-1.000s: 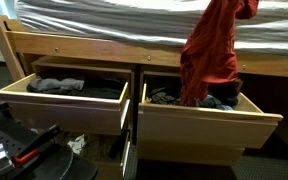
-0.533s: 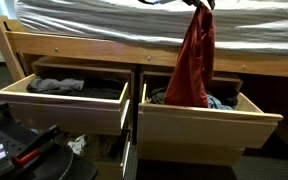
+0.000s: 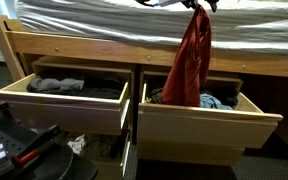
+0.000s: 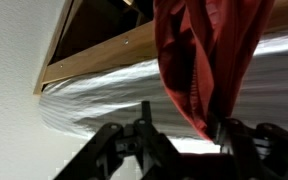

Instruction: Pull out the red shirt from the topmost drawer on the left and put it inside the topmost drawer on the right, close the topmost drawer on the right then close the topmost drawer on the left

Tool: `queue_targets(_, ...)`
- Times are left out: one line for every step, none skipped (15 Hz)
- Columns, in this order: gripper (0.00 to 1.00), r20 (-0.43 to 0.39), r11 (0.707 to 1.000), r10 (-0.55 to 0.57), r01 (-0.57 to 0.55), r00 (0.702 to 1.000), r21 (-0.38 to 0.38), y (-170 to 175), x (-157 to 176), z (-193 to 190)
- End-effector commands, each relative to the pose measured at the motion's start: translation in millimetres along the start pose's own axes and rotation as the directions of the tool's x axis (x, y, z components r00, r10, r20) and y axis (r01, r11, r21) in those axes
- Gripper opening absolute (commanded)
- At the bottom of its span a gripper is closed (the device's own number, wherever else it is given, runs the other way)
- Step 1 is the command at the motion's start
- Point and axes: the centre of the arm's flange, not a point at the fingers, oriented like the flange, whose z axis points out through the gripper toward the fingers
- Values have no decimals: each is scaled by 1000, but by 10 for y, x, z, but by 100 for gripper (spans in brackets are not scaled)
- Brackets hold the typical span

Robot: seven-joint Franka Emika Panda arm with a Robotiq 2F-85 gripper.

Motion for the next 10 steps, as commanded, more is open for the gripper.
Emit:
queue_targets(86,83,995,-23,15,996,102,49,76,-4)
queue_targets(94,125,989,-46,28,991,142,17,82,-11)
queue_targets(98,45,996,-37,33,998,82,-304,-177,36)
queue_targets(83,58,995,-29,24,998,99,-367,-233,44)
queue_targets(89,59,995,-26,21,998,94,-356,-238,56)
queue_targets(97,57,996,-26,21,998,91,-345,-229,59)
queue_targets(99,56,996,-26,21,998,88,-335,-220,57)
queue_targets(99,55,996,-26,22,998,87,-327,-215,56)
queue_targets(99,54,996,-26,22,998,87,-328,-213,56)
queue_targets(100,36,996,-22,18,999,87,-406,-216,88)
